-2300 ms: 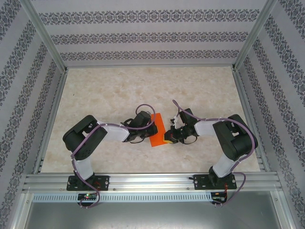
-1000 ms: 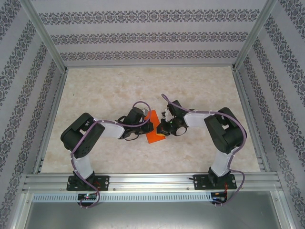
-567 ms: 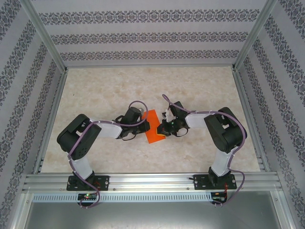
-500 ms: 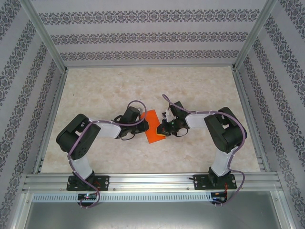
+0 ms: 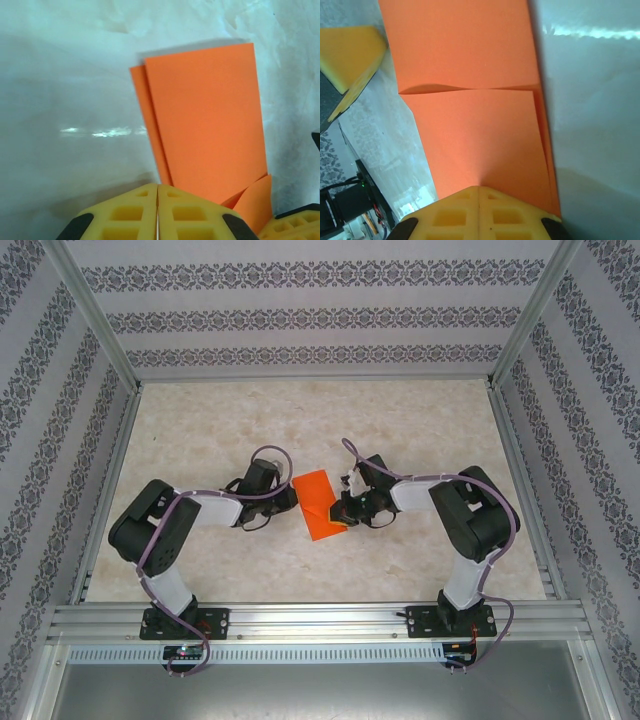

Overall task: Fold a paper plane with a square sheet of paper (pick it up from the middle)
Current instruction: Fold the triangle a second time at the center of the table.

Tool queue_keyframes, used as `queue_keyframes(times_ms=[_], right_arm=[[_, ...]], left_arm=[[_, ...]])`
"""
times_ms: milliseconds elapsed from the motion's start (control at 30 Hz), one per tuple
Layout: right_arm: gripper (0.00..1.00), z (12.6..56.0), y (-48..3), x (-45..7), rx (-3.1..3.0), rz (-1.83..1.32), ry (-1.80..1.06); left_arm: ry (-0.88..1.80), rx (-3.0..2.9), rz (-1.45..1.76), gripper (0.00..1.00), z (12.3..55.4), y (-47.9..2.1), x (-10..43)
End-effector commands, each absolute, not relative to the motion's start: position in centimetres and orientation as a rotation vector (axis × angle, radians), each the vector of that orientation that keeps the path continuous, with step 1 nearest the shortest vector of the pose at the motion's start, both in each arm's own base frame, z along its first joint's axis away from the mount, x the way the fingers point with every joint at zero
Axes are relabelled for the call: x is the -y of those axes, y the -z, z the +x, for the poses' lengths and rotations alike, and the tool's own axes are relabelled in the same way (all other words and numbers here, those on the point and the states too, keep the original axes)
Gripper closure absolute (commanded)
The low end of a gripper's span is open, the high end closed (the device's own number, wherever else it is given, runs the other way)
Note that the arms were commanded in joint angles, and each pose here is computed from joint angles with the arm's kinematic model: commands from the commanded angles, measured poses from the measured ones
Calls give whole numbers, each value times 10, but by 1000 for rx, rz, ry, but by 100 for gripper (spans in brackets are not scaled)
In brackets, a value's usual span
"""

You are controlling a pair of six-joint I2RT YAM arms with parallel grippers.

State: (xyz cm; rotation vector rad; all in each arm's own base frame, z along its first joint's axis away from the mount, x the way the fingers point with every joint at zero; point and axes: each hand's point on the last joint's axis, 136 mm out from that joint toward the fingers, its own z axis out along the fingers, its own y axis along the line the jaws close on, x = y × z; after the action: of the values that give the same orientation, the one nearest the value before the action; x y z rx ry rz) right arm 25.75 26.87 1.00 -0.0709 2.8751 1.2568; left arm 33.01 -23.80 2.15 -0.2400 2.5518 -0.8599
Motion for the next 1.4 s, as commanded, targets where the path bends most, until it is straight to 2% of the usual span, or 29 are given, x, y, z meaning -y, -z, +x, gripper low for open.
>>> queue_keyframes(times_ms=[0, 267, 400, 600, 833, 1367], right_arm=[[97, 219, 32, -241, -3072, 156, -1070], [95, 217, -8, -263, -2886, 363, -1156], [93, 223, -28, -265, -2807, 406, -1162], [90, 232, -63, -270, -2753, 208, -1143], [93, 232, -56, -282, -2801, 102, -1197], [95, 231, -18, -281, -2923, 75, -1156]], left_arm=[[854, -2517, -210, 88, 331, -44, 232], [992, -2451, -87, 83, 316, -107, 264], [1022, -2485, -39, 83, 297, -108, 286], [1039, -2522, -81, 87, 277, -92, 294], [1031, -2559, -111, 92, 274, -74, 301], [976, -2656, -88, 94, 276, -32, 319]])
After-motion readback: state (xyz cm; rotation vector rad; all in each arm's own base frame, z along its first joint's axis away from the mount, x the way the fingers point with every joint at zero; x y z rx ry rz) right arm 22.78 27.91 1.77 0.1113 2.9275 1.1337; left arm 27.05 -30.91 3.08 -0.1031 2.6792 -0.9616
